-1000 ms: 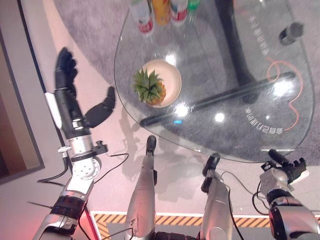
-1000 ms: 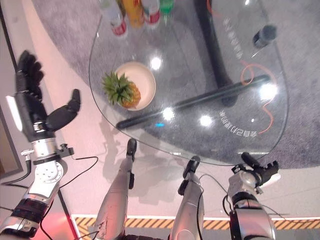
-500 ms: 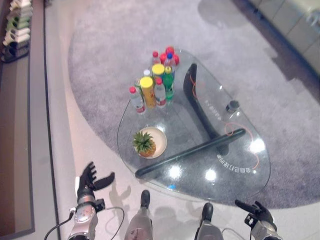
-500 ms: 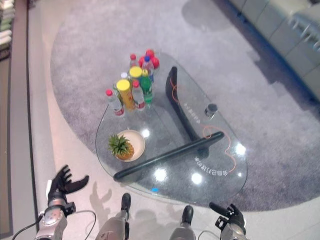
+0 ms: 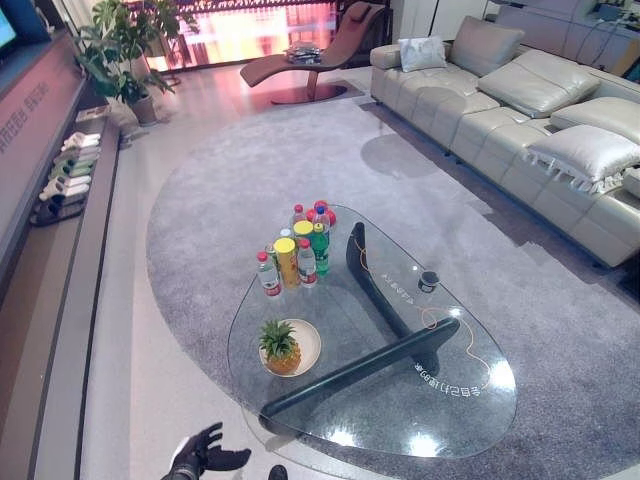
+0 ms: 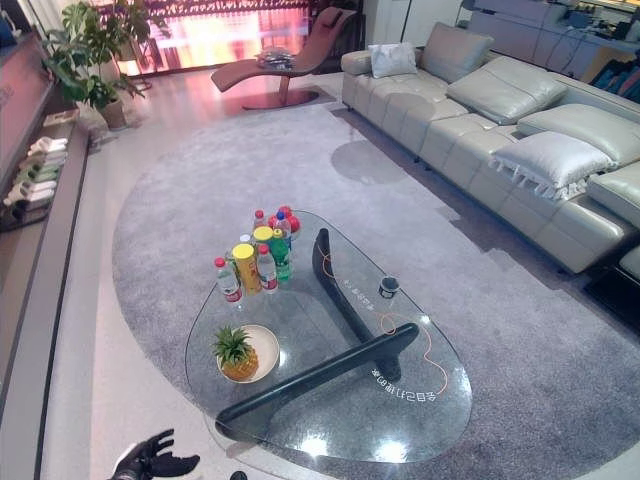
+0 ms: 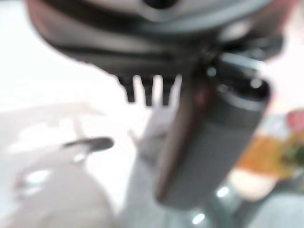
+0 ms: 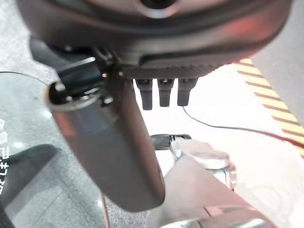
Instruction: Pick up the fruit to the plate
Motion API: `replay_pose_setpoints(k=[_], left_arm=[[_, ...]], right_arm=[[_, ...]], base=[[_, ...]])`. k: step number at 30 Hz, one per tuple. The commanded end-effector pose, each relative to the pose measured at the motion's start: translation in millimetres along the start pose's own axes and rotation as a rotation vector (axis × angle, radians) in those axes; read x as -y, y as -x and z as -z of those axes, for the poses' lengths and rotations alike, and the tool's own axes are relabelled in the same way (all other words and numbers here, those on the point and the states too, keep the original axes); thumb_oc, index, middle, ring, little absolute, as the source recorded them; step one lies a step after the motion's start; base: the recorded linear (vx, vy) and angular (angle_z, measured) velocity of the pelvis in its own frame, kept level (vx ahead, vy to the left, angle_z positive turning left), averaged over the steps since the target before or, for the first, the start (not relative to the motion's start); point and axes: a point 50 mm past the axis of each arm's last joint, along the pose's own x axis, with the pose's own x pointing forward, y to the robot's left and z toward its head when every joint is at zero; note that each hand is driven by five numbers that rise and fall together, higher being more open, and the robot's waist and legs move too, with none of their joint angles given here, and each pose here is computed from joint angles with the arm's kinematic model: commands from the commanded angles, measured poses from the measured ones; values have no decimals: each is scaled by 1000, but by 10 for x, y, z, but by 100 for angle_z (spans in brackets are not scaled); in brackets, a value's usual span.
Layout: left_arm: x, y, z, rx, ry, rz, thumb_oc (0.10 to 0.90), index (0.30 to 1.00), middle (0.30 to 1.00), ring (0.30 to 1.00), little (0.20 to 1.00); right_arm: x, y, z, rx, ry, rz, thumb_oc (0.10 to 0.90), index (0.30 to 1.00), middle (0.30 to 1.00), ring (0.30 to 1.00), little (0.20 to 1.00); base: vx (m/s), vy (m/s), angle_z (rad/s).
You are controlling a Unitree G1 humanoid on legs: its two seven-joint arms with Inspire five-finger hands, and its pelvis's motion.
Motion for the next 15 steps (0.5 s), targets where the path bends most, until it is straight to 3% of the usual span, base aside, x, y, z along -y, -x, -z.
replay_pose_setpoints(k=[1,6,15], left_arm=[[-150,-30,-173,-40,-16,-15,800,900,900,900,900],[-107,-22,-42,-151,-19,25,800,900,900,900,900],[-109,-15,-20,-165,-15,46,800,900,900,900,900]], right_arm=[[45,21,-293,47,79,31,800,900,900,900,900],[11,16,-249,19,146,28,800,900,900,900,900],[6,15,-232,5,180,21,800,900,900,900,900]], base=[[38,10,-11],[39,10,-6],[22,-5,0]])
